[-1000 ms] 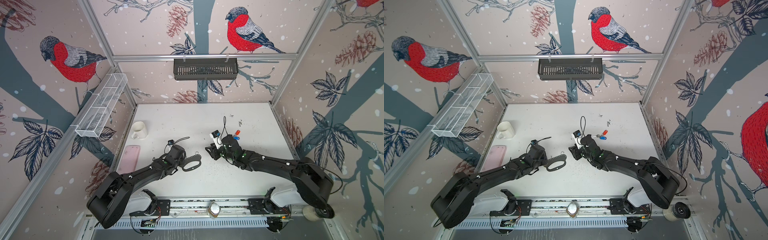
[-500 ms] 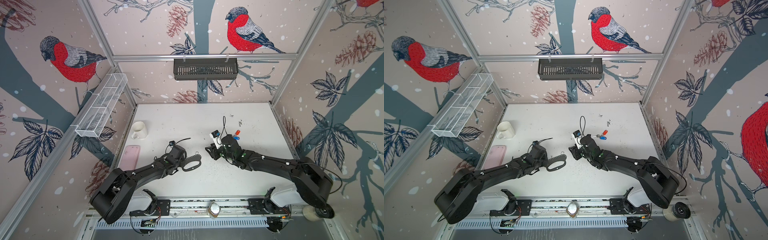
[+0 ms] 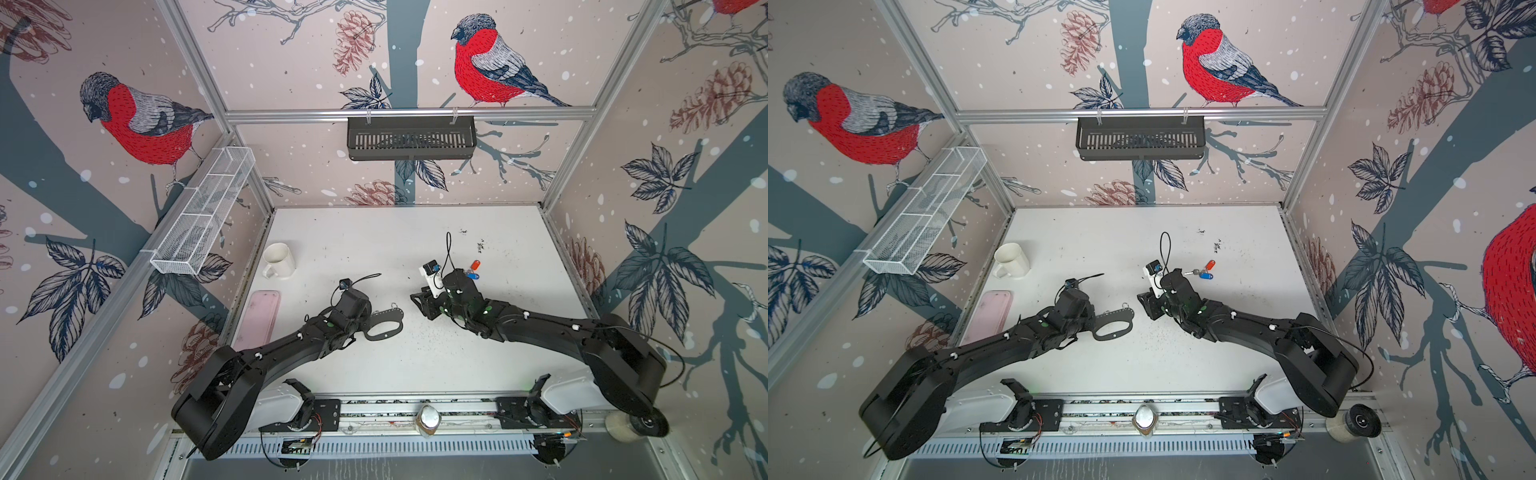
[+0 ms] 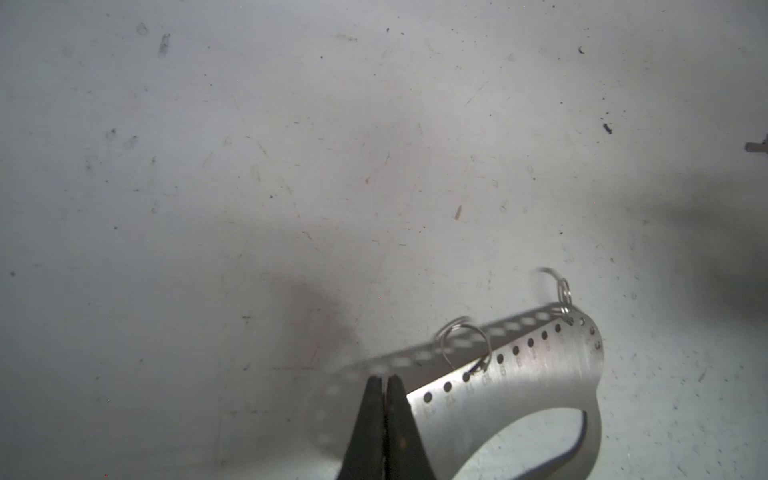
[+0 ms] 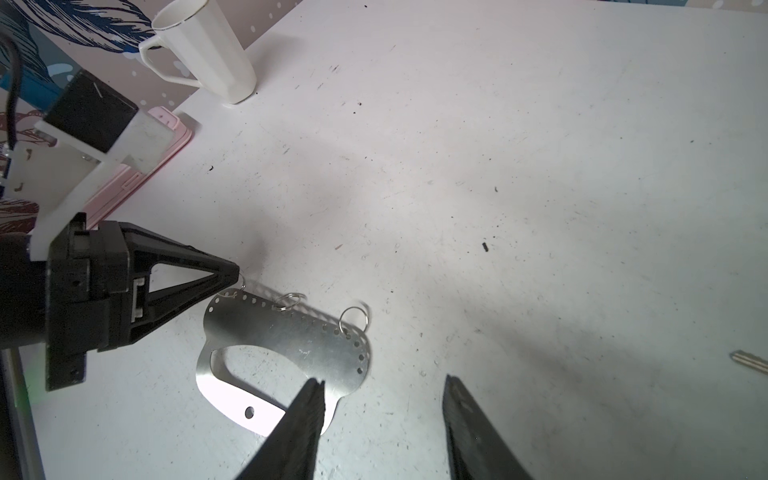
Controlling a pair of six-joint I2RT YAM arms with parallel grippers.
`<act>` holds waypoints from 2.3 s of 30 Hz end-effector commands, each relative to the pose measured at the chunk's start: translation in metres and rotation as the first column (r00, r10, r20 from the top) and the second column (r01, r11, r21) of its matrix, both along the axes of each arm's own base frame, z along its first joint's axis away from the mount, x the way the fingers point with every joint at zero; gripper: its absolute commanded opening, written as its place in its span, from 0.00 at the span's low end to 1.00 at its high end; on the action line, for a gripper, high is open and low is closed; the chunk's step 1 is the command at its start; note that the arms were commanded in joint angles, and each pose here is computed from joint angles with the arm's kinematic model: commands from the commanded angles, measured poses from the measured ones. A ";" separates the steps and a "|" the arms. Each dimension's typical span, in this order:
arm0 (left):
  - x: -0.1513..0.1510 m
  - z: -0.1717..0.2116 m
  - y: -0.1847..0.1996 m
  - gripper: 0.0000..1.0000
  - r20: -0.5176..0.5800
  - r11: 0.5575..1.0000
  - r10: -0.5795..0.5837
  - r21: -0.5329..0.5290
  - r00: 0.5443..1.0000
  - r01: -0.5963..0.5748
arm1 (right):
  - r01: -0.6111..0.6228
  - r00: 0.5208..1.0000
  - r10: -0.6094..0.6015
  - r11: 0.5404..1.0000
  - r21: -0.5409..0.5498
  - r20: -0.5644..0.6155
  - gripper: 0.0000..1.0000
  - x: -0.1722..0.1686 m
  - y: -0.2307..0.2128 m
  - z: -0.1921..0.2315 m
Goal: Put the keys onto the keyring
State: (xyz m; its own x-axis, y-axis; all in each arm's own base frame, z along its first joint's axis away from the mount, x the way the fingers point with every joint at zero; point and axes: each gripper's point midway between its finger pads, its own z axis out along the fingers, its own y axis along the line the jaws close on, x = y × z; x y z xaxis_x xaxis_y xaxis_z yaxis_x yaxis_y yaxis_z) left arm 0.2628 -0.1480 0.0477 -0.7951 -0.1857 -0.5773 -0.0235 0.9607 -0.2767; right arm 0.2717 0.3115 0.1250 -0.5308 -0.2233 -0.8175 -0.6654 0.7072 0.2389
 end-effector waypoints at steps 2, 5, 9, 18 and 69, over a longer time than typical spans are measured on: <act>0.010 0.027 -0.016 0.00 0.109 0.995 -0.087 -0.048 0.990 0.092 | 0.018 1.000 -0.019 1.000 0.025 0.016 0.49 0.003 0.000 0.008; 0.015 0.049 -0.023 0.00 0.193 0.988 -0.124 -0.064 0.973 0.138 | 0.019 0.999 -0.020 0.999 0.031 0.025 0.49 0.004 0.000 0.012; 0.020 0.082 -0.034 0.00 0.321 0.973 -0.186 -0.074 0.929 0.220 | 0.018 0.999 -0.020 0.999 0.043 0.037 0.49 0.004 0.001 0.018; 0.024 0.154 -0.057 0.00 0.578 0.923 -0.274 -0.067 0.769 0.379 | 0.003 0.997 -0.009 0.997 0.082 0.078 0.50 0.004 0.002 0.041; -0.027 0.273 -0.124 0.00 0.892 0.605 -0.400 0.083 0.212 0.792 | -0.315 0.871 0.160 0.908 0.277 0.465 0.17 -0.038 0.002 0.177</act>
State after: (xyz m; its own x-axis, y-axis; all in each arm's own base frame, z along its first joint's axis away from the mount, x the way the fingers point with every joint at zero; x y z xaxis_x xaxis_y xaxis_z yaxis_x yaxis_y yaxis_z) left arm 0.2445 -0.2720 0.3034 -0.0491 -0.1475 -0.9878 0.8938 0.4349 -0.1093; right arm 0.2349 0.3157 0.2971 -0.1248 0.0358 -0.9915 -0.8861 0.4456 0.1276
